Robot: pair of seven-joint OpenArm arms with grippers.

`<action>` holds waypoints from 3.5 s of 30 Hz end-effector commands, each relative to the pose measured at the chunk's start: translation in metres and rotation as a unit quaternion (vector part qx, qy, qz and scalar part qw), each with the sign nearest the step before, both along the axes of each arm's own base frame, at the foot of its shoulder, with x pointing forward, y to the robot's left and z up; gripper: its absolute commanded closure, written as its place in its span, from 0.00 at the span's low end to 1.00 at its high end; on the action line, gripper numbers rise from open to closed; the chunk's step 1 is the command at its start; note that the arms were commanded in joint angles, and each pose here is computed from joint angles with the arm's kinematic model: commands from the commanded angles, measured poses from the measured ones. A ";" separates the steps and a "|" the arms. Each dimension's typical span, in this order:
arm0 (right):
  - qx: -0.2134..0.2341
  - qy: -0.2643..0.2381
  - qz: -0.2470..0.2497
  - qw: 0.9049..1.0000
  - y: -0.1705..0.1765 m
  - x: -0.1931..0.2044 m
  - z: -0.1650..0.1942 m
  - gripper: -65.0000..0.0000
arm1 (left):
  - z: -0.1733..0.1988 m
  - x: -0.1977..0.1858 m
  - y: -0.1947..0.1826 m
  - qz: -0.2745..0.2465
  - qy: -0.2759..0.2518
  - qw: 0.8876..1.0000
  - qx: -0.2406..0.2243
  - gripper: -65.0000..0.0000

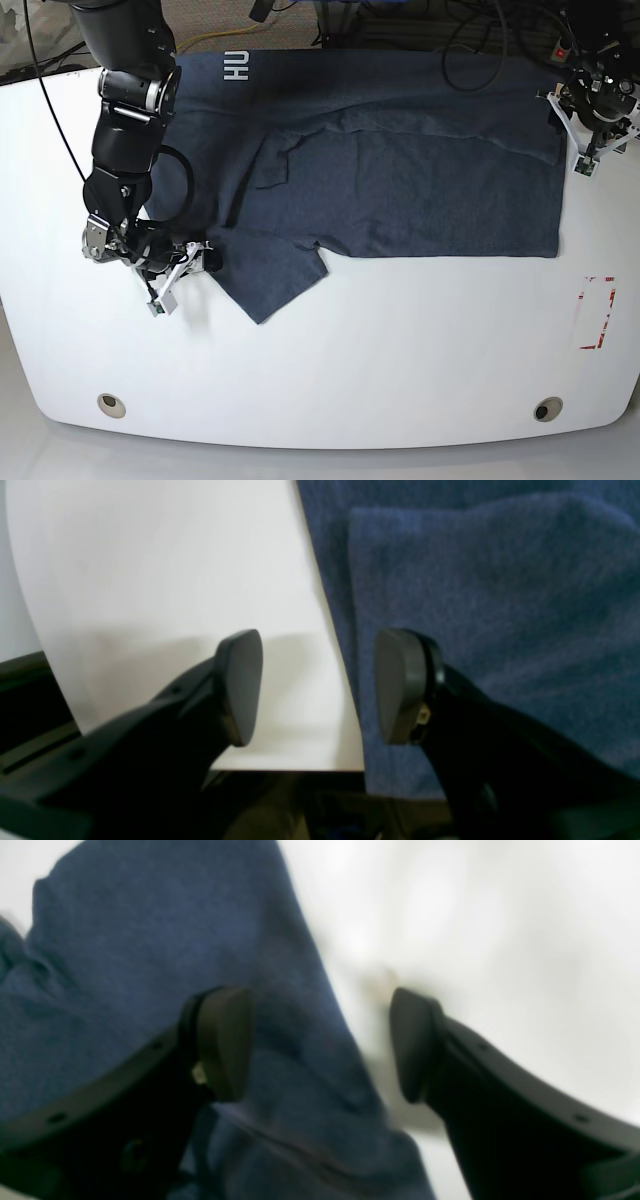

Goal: Fold the T-shirt properly
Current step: 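Move both grippers to the shirt's side edges and grasp them, then fold the side edges over toward the collar with both grippers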

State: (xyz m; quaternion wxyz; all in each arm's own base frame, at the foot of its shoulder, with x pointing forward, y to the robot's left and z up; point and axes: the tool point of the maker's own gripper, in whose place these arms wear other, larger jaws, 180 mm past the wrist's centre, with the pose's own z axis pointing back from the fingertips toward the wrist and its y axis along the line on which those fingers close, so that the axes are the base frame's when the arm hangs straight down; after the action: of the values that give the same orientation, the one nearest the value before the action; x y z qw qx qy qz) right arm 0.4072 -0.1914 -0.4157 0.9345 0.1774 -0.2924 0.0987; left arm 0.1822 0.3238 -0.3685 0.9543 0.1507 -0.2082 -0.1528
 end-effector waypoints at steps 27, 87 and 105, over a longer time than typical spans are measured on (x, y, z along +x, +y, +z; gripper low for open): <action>-0.004 -0.024 0.024 0.999 0.035 0.014 0.004 0.95 | 0.032 0.148 0.041 0.158 -0.160 0.970 -0.098 0.16; -0.187 -0.113 0.024 0.976 -0.033 0.024 0.128 1.00 | 0.075 0.219 -0.023 0.024 -0.247 0.961 -0.123 1.00; -0.284 -0.082 0.037 0.954 -0.039 -0.090 0.111 1.00 | 0.048 0.116 -0.050 0.003 -0.154 0.986 -0.060 1.00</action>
State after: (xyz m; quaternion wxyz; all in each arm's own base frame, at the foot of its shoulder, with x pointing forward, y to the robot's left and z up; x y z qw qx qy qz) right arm 0.3292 -0.2211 -0.3088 0.9155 -0.0760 -0.3189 0.2332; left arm 0.3014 0.2690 -0.3278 0.9226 0.1014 -0.3562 -0.1078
